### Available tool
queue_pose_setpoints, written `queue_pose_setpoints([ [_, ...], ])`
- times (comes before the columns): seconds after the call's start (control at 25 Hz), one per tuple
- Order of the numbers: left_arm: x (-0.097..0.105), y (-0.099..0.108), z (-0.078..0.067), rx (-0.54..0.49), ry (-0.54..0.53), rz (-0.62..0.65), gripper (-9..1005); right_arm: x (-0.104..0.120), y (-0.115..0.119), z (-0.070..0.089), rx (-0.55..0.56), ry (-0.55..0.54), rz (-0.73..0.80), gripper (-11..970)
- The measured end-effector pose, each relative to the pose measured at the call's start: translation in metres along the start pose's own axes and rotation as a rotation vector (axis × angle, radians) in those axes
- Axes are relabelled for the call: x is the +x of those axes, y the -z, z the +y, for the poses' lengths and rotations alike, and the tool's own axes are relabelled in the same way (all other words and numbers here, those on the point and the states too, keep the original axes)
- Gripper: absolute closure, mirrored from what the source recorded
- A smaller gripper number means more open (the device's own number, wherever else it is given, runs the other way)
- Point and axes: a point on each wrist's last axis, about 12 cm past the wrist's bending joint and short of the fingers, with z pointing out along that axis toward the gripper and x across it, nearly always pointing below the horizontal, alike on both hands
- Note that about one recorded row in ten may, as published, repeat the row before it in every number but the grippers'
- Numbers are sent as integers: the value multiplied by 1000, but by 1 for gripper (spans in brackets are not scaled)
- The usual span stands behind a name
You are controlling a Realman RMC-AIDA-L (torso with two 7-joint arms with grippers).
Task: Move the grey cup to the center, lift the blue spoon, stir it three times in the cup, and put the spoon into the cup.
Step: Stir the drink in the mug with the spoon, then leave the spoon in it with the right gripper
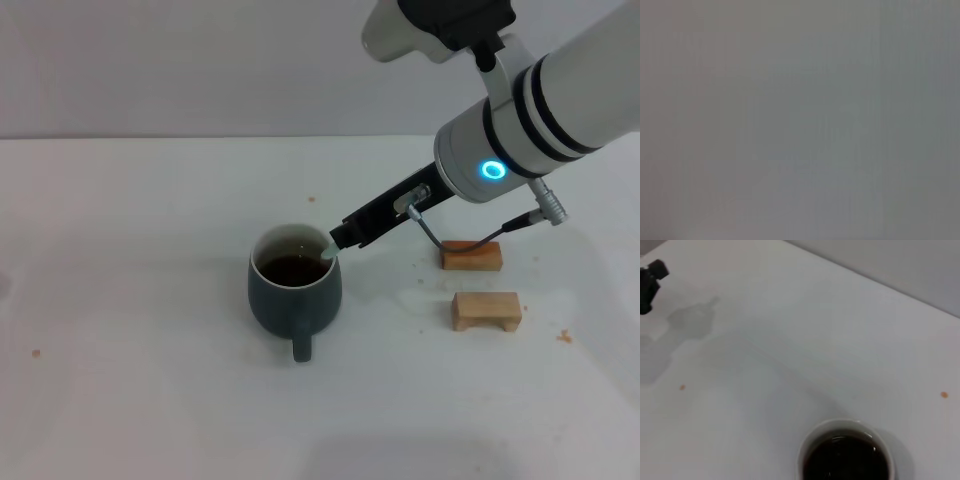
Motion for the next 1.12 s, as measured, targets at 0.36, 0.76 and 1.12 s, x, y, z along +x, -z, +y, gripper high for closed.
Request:
queue_pose_setpoints([
  [0.36,-1,0,-1,1,1,-4,998,-6,0,5,-15,8,-46,722],
  [0.76,-1,0,-1,0,1,-5,998,1,-1,-7,11,-13,-21,716],
  [1.12,-1,0,-2,2,0,-6,998,3,-2,3,-63,0,-31,710],
])
